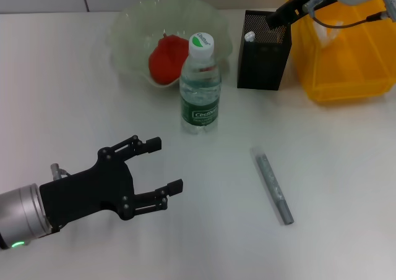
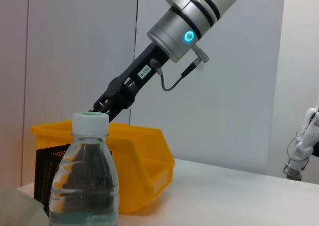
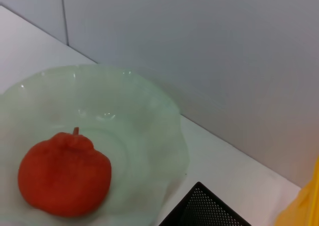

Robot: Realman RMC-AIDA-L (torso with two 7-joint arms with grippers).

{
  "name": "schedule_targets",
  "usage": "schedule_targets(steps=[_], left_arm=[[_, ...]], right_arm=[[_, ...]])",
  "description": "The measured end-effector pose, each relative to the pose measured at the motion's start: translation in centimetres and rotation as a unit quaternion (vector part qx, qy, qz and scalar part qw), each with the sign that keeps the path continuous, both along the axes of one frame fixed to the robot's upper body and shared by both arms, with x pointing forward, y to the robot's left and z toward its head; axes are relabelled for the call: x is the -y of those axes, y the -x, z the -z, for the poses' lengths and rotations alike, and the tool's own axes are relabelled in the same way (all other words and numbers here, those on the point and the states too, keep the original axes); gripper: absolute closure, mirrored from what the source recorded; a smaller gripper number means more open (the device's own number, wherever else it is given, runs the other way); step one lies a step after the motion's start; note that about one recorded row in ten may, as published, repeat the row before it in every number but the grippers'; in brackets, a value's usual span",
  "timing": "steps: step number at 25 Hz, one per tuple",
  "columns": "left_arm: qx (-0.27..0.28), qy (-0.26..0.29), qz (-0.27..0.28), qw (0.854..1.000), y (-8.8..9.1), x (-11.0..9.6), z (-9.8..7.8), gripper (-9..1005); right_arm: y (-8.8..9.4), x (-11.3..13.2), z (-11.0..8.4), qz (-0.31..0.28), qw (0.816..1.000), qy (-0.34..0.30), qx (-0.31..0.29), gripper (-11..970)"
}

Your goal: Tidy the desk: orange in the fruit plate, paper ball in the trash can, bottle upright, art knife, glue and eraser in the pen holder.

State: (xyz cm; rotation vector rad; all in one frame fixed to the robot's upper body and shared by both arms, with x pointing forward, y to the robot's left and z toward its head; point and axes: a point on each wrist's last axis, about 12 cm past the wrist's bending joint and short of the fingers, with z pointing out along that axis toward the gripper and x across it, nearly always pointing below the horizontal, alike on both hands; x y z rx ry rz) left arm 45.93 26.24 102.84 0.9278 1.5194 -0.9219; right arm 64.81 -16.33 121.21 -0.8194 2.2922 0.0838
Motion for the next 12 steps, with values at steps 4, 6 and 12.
schedule_targets(steps=[4, 6, 12], left_arm=[[0.0, 0.0, 0.0, 1.0, 0.0, 0.0, 0.0, 144], [0.0, 0.0, 0.001, 1.0, 0.0, 0.0, 0.0, 143], [0.003, -0.001, 0.002, 1.0, -0.1, 0.0, -0.1, 143]], right_arm=[[1.0, 0.1, -0.9, -0.002, 1.0, 0.0, -0.013, 371], [2.4, 0.3, -1.9, 0.001, 0.999, -0.001, -0.032, 353], [8.4, 1.5, -4.4, 0.002, 0.997, 0.01, -0.08, 300]])
